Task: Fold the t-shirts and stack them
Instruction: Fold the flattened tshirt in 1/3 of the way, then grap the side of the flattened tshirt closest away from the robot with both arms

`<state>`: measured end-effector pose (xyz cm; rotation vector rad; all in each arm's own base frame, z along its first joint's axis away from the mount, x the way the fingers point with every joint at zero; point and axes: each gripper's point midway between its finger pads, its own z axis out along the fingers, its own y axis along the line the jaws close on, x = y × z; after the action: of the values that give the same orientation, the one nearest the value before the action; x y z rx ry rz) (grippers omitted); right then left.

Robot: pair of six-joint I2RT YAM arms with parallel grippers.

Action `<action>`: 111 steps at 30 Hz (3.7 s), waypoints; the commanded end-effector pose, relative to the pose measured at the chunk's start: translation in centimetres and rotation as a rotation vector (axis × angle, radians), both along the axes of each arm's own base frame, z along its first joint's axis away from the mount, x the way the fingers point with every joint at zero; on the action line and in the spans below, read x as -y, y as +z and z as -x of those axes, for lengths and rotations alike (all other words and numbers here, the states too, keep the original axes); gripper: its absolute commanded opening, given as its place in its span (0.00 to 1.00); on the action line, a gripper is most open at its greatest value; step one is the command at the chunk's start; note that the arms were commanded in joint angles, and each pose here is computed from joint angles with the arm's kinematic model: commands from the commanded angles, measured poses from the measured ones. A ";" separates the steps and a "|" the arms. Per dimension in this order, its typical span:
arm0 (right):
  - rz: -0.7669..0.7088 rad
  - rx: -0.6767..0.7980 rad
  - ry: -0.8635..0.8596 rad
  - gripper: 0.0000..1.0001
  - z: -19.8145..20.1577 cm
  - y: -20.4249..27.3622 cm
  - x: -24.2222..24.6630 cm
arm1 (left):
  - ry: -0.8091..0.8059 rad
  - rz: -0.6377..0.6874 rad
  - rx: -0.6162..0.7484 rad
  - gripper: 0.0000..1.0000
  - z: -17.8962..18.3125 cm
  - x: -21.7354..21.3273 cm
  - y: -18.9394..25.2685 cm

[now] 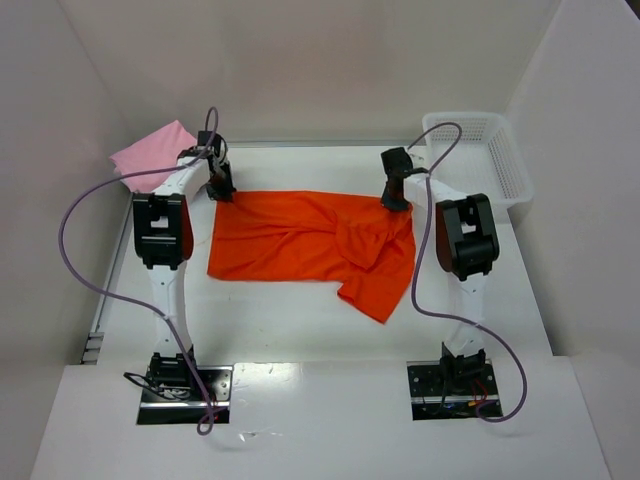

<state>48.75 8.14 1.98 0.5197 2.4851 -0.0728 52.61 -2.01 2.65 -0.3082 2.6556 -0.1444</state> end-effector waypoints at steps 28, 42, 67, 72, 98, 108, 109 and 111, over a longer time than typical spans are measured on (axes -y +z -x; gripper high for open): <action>-0.111 0.346 0.112 0.77 -1.4 16.1 0.9 | 0.028 -0.115 0.269 0.94 -0.5 -1.6 15.1; -0.303 -0.045 0.044 0.87 17.2 8.1 -2.6 | -0.013 0.069 0.035 0.95 11.6 1.7 9.0; -0.220 -0.250 0.046 0.69 22.9 0.4 -5.4 | 0.052 0.007 -0.051 0.93 13.7 0.3 5.4; -0.209 -0.276 0.041 0.61 23.3 -0.9 -5.2 | 0.052 -0.019 -0.061 0.93 13.9 -0.1 5.6; -0.133 -0.317 0.000 0.04 23.5 -1.5 -4.0 | 0.047 -0.012 -0.101 0.91 13.9 -0.3 3.6; -0.138 -0.334 -0.007 0.04 25.0 -1.6 -3.5 | 0.035 0.014 -0.140 0.85 14.7 0.2 2.2; -0.139 -0.334 -0.007 0.04 25.0 -1.6 -3.5 | 0.039 0.006 -0.140 0.85 14.7 0.1 2.1; -0.139 -0.340 -0.016 0.04 25.0 -1.3 -3.5 | 0.047 0.009 -0.149 0.85 14.9 0.1 2.1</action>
<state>25.17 13.01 0.96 0.6060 2.8119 0.1079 38.01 -2.13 5.14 -0.3886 2.7793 -0.1137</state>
